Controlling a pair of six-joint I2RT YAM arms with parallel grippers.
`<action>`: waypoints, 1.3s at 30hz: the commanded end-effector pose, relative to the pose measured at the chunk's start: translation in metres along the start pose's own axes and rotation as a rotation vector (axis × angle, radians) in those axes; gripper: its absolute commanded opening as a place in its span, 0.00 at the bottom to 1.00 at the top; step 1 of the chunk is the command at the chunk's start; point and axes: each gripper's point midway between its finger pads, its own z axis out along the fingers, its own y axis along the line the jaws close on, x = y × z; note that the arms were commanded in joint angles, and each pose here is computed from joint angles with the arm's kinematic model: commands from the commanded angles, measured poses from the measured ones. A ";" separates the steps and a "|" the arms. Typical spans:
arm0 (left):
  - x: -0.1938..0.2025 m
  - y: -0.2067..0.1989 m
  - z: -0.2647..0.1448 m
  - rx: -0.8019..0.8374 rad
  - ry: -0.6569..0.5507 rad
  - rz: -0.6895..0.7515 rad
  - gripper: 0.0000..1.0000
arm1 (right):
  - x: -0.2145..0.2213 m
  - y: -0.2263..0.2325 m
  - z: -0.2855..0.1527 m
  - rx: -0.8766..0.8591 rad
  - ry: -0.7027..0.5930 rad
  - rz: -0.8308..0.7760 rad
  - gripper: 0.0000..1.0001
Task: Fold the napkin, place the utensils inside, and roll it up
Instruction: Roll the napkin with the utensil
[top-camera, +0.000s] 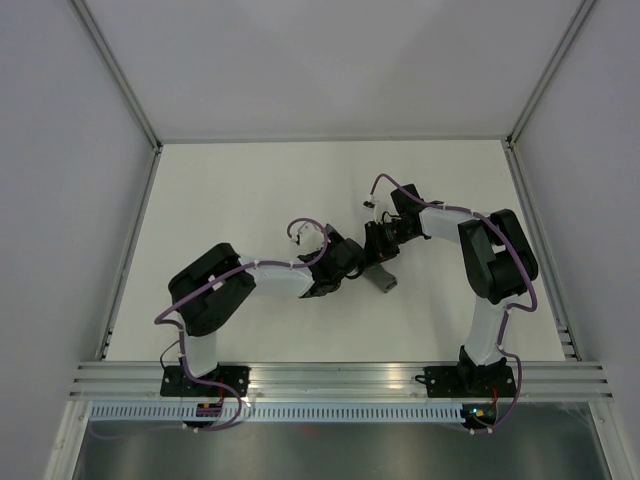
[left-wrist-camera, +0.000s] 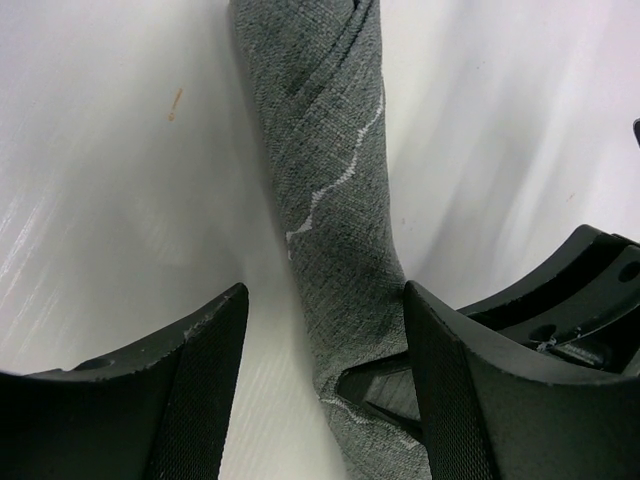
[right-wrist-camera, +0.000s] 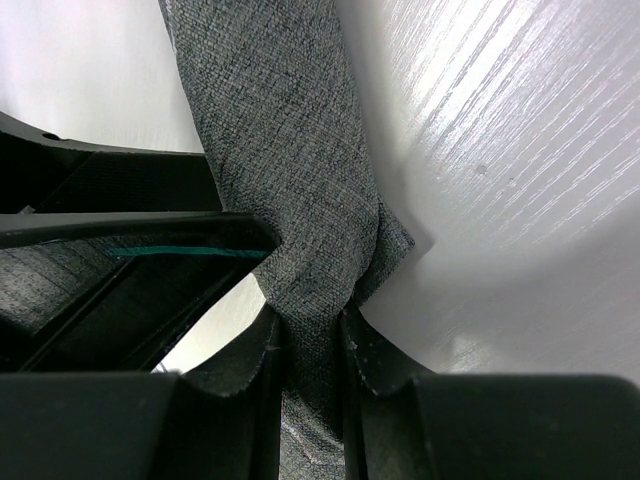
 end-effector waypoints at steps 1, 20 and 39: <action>0.000 -0.006 0.005 -0.022 0.011 0.024 0.69 | 0.004 -0.031 0.009 0.115 0.016 0.000 0.03; -0.011 -0.002 0.018 -0.096 0.076 0.158 0.30 | -0.015 -0.016 -0.013 0.086 -0.047 -0.034 0.43; -0.058 -0.007 0.049 -0.018 0.294 0.561 0.15 | -0.062 -0.001 -0.111 -0.010 -0.218 -0.049 0.66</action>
